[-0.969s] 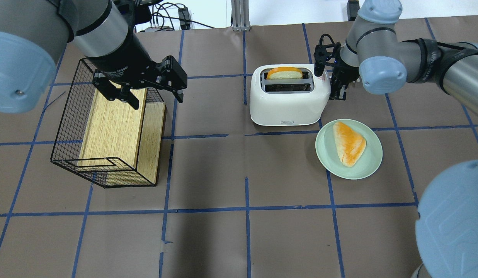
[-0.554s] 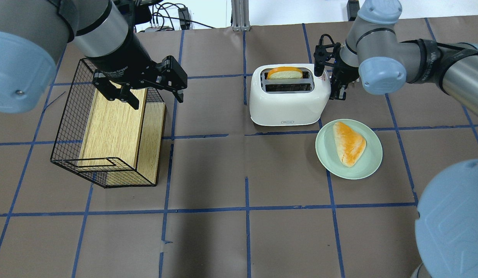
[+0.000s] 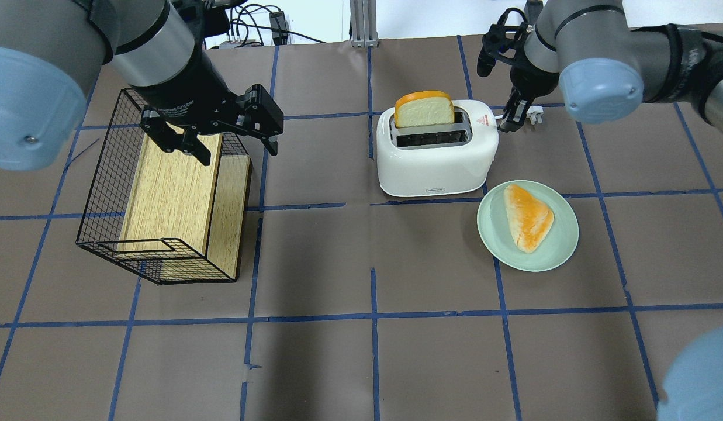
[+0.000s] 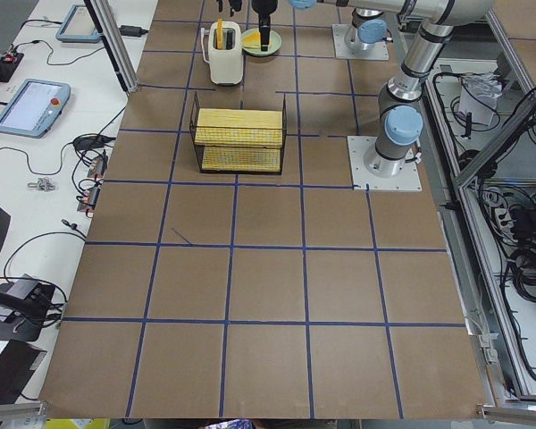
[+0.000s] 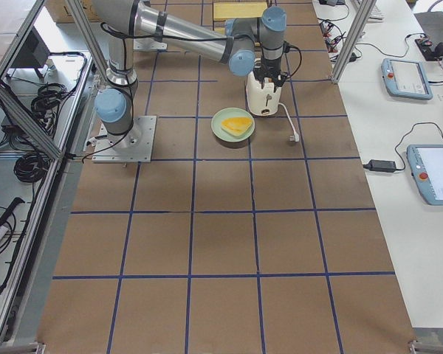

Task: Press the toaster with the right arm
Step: 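Lift the right gripper up and away from the toaster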

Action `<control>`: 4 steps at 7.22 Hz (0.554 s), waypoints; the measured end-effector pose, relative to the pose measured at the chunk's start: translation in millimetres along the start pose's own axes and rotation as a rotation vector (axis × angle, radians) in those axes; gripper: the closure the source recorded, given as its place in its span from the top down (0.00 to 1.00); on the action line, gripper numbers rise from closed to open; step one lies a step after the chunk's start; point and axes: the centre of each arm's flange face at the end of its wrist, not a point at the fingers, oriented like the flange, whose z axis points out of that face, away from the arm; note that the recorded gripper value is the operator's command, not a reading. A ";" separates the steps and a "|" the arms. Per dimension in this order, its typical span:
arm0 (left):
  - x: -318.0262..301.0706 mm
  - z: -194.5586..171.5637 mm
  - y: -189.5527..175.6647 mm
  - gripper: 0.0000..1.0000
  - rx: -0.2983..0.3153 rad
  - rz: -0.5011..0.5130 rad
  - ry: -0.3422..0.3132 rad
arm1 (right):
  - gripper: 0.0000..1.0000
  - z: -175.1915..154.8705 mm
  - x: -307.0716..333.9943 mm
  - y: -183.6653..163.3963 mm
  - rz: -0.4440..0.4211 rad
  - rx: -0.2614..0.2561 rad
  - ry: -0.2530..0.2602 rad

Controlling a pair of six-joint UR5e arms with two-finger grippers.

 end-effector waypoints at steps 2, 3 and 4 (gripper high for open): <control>0.0 0.0 0.0 1.00 0.000 0.000 0.000 | 1.00 -30.1 -22.5 11.1 0.133 -0.044 -0.047; 0.0 0.1 0.0 1.00 0.000 0.000 0.000 | 1.00 -46.4 -33.4 18.2 0.160 -0.071 -0.050; 0.0 0.2 -0.1 1.00 0.000 0.000 0.000 | 1.00 -63.8 -45.3 26.4 0.173 -0.092 -0.047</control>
